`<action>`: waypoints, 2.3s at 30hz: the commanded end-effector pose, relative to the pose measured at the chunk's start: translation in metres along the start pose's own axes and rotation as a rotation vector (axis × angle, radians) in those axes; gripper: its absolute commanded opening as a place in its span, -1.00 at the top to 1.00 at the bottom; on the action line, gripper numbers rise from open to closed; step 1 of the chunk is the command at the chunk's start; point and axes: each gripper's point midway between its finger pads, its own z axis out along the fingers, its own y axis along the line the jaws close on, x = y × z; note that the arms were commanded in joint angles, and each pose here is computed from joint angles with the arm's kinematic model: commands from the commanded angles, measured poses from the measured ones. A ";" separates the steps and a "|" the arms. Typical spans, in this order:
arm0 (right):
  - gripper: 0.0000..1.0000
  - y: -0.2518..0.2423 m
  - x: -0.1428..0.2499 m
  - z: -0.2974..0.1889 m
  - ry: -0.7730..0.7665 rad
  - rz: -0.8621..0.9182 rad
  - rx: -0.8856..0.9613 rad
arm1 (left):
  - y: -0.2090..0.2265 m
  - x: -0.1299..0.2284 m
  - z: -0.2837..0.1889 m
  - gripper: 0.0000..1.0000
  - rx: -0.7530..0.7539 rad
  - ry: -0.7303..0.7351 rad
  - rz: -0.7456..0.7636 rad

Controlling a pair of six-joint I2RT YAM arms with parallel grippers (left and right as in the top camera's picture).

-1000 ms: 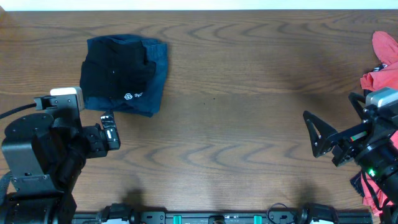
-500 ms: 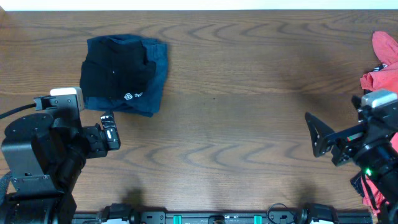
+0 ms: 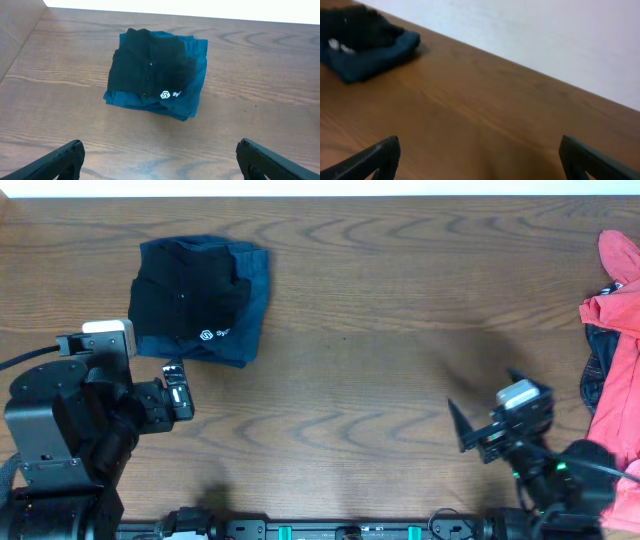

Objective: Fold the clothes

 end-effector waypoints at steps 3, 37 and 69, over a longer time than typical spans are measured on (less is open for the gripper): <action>-0.98 0.010 0.054 0.016 0.003 -0.027 0.005 | 0.001 0.001 0.000 -0.96 -0.005 0.002 -0.002; -0.99 0.014 0.076 0.025 -0.033 0.002 0.005 | 0.001 0.001 0.000 -0.96 -0.005 0.002 -0.002; -0.99 0.014 0.076 0.025 -0.033 0.003 0.004 | -0.023 0.035 0.054 -0.96 0.155 -0.580 0.040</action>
